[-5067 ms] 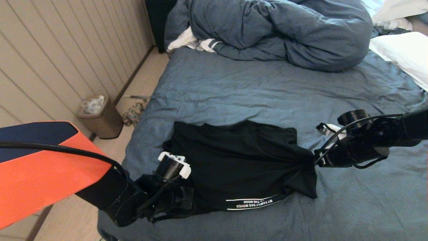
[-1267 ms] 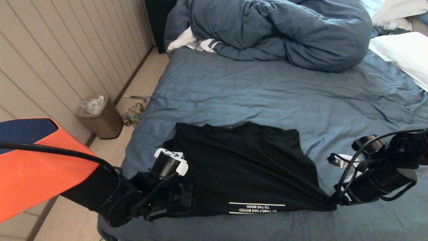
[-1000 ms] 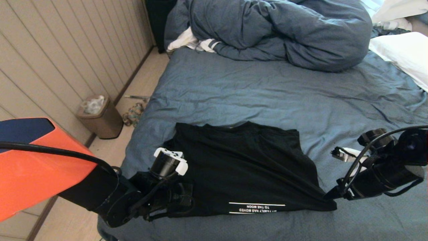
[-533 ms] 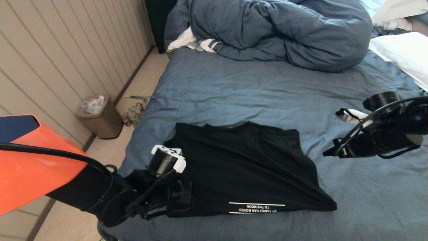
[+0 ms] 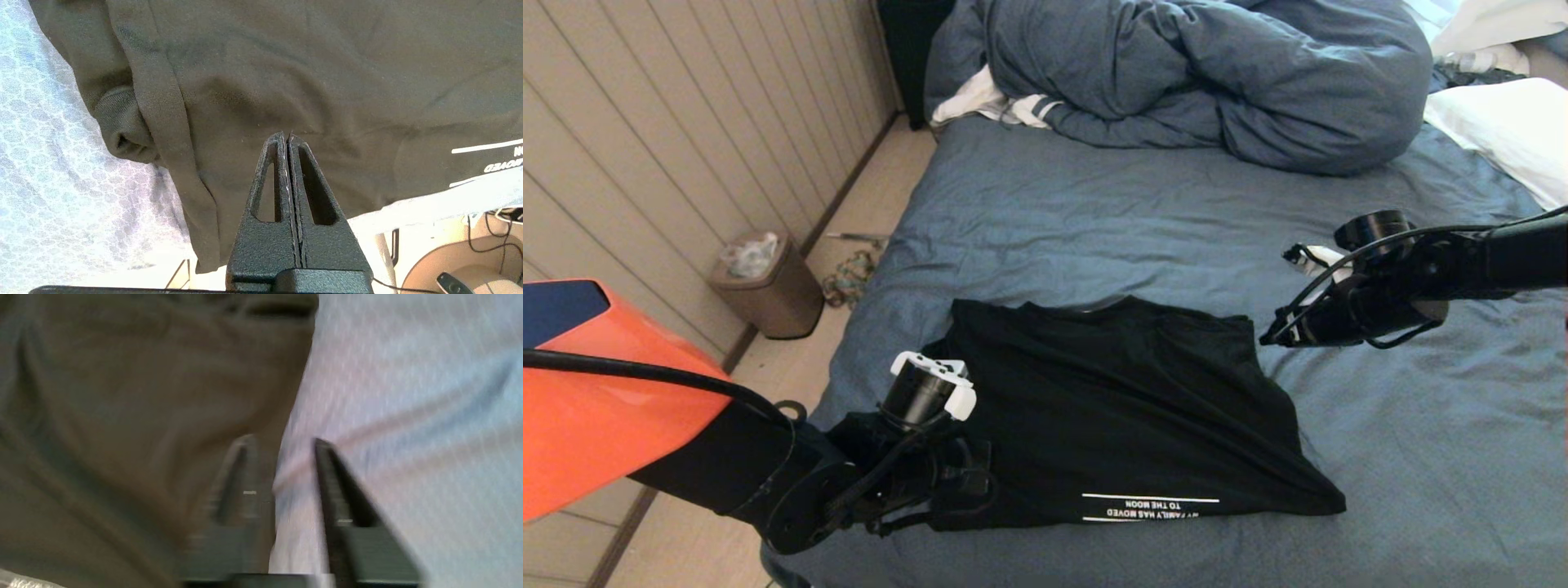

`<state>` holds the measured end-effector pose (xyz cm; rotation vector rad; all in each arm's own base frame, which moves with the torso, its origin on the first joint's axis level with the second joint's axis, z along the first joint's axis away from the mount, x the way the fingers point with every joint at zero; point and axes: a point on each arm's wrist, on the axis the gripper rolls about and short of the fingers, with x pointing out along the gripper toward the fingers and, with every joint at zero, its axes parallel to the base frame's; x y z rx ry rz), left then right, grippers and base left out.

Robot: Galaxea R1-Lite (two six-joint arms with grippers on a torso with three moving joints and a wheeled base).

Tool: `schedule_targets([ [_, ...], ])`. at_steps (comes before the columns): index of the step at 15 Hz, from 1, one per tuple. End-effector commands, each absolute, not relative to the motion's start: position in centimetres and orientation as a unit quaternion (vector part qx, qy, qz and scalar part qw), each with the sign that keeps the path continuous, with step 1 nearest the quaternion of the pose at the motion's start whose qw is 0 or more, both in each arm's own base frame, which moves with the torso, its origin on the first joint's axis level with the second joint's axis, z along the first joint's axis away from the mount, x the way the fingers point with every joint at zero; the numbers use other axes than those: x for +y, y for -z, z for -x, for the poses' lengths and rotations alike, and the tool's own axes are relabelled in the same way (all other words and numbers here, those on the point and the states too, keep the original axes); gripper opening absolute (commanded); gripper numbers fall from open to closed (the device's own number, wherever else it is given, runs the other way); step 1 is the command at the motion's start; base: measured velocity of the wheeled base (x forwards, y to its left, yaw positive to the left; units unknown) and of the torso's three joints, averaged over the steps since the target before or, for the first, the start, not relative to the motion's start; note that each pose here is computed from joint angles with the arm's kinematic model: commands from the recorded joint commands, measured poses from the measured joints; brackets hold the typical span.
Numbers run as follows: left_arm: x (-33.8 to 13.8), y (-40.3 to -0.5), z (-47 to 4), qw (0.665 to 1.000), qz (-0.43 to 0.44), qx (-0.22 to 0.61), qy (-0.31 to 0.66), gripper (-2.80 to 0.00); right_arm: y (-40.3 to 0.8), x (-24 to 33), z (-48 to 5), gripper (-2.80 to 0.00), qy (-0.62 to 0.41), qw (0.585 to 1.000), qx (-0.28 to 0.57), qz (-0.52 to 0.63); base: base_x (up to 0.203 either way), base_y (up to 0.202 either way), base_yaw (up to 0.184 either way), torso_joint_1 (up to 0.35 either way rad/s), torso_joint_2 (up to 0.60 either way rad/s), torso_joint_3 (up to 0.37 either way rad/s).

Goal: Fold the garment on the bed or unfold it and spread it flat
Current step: Fold the black T-shirt

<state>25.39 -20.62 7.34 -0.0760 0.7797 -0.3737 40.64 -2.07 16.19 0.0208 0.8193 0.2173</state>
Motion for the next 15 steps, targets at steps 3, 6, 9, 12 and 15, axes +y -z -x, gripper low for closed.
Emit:
schedule_targets([
  [3, -20.7, -7.3, -25.4, 0.908, 0.039, 0.376, 0.181, -2.8, -14.2, -1.9, -42.5, 0.0, -0.106, 0.909, 0.404, -0.009, 0.0, 0.0, 0.0, 0.0, 0.0, 0.0],
  [6, -20.7, -7.3, -25.4, 0.908, 0.04, 0.377, 0.18, -2.8, -12.8, -1.8, -43.9, 0.0, -0.105, 0.906, 0.41, -0.018, 0.0, 0.0, 0.0, 0.0, 0.0, 0.0],
  [9, -20.7, -7.3, -25.4, 0.907, 0.041, 0.378, 0.179, -2.8, -12.4, -1.4, -45.9, 0.0, -0.099, 0.912, 0.396, -0.038, 0.0, 0.0, 0.0, 0.0, 0.0, 0.0],
  [12, -20.7, -7.2, -25.5, 0.907, 0.04, 0.379, 0.179, -2.8, -12.3, 0.0, -46.2, -2.8, -0.111, 0.912, 0.394, -0.034, 0.0, 0.0, 0.0, 0.0, 0.0, 0.0],
  [15, -20.7, -7.1, -25.5, 0.907, 0.04, 0.38, 0.178, -2.8, -12.6, 0.1, -46.1, -2.8, -0.112, 0.913, 0.391, -0.034, 0.0, 0.0, 0.0, 0.0, 0.0, 0.0],
])
